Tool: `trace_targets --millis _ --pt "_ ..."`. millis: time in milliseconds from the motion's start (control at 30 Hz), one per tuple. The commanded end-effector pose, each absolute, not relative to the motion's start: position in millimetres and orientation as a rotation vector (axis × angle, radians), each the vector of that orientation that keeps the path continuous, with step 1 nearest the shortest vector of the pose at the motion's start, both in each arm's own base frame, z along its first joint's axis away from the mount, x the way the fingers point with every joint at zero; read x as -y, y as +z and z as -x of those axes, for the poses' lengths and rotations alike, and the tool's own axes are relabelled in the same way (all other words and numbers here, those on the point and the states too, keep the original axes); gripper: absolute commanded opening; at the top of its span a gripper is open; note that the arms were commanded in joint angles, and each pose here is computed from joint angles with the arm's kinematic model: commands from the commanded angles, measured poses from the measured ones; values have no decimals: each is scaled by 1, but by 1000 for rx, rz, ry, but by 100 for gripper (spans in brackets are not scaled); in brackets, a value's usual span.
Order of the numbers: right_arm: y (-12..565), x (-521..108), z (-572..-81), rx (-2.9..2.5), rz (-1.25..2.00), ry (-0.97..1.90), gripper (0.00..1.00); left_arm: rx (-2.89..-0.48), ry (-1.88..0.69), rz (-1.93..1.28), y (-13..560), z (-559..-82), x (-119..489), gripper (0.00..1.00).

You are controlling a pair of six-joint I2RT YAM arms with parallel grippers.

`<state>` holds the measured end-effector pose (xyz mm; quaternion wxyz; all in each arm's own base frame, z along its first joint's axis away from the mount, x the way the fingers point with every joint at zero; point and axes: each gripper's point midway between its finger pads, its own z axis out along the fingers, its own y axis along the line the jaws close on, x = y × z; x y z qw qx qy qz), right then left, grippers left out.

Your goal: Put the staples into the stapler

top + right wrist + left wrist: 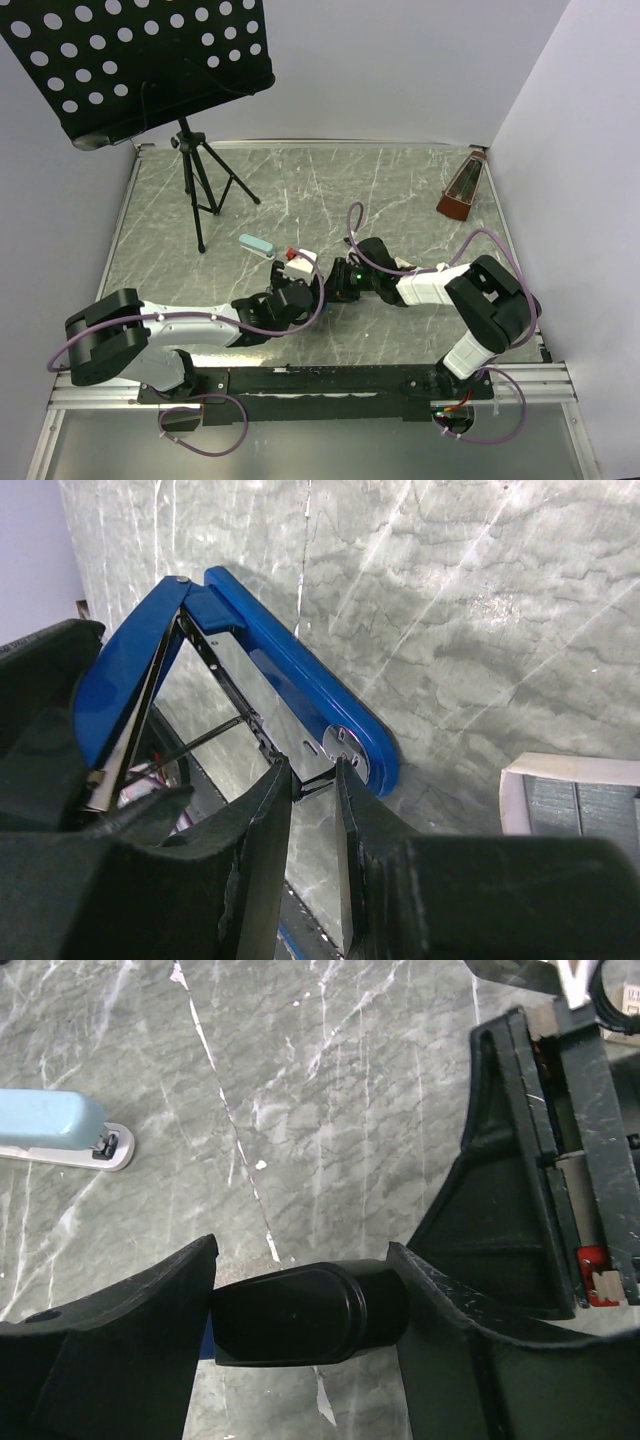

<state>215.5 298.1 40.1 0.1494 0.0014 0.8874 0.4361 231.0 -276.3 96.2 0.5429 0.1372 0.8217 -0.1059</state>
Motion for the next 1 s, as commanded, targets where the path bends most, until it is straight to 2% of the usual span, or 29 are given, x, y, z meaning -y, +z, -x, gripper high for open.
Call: trace_targets --millis 0,267,633,767,967 --pt "57 -307 -243 -2442 12 1255 29 -1940 -437 -319 113 -217 318 71" --pt "60 -308 -246 -2428 25 1253 29 -1943 -502 -320 114 -211 330 77" --pt "58 -306 -246 -2433 24 1239 31 -1941 -451 -249 118 -217 318 82" --pt "57 -304 -245 -2444 25 1218 34 -1935 -425 -218 125 -221 309 84" --pt "61 -299 -247 -2454 47 1167 39 -1938 -546 -98 140 -235 282 85"
